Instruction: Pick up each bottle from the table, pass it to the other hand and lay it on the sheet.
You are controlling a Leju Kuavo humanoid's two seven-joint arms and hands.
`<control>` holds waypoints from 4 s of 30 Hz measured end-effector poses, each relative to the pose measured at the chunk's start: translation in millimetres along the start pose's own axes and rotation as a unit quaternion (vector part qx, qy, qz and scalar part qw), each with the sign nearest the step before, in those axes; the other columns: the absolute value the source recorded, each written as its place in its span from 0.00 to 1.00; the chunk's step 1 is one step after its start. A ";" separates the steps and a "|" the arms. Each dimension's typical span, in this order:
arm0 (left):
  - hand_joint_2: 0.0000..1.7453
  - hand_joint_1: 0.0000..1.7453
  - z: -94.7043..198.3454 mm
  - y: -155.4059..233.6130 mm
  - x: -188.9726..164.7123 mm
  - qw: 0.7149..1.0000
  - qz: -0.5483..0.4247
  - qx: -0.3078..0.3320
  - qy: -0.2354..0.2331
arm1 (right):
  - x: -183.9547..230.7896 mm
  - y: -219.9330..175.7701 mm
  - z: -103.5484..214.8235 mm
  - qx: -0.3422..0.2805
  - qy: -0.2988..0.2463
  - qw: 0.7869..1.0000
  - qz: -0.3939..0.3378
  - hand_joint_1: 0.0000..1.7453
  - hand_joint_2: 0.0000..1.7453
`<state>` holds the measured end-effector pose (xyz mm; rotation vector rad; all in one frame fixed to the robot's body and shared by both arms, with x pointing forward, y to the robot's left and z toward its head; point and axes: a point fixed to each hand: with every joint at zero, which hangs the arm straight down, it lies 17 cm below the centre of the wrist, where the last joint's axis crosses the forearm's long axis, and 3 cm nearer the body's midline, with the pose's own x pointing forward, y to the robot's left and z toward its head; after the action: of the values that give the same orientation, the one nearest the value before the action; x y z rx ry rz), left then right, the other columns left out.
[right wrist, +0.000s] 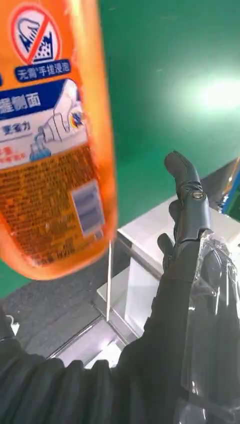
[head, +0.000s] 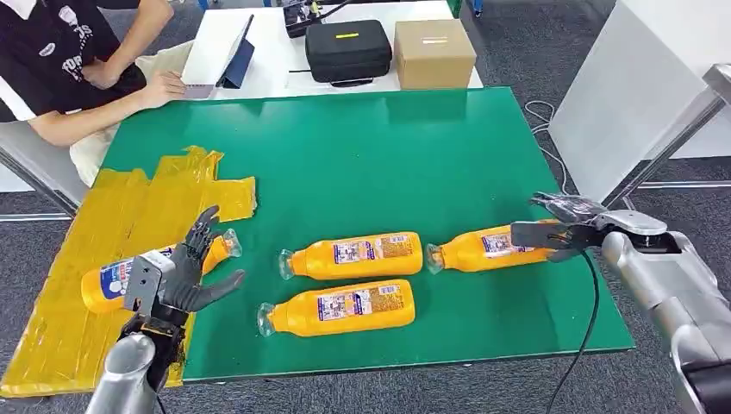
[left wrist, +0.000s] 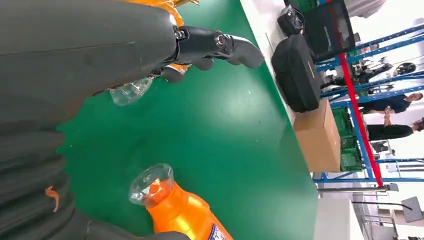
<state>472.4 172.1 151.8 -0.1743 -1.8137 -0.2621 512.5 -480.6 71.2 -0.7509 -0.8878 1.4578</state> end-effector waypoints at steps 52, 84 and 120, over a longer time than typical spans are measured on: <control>1.00 0.00 -4.5 -4.0 -20.3 1.000 -0.001 0.005 0.027 | 34.1 80.8 -14.7 -0.017 0.040 0.999 -0.011 1.00 1.00; 1.00 0.00 11.4 1.2 -36.4 0.998 -0.001 0.022 0.060 | 21.7 2.6 9.9 -0.183 0.137 0.971 -0.073 1.00 1.00; 1.00 0.00 -24.0 -58.7 34.8 0.997 0.010 -0.072 -0.014 | 298.4 -104.3 85.4 -0.314 -0.331 0.751 -0.477 1.00 1.00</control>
<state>470.9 108.4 186.1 -0.2993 -1.8207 -0.3779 467.1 -191.8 218.9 -0.0942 -2.0046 0.4187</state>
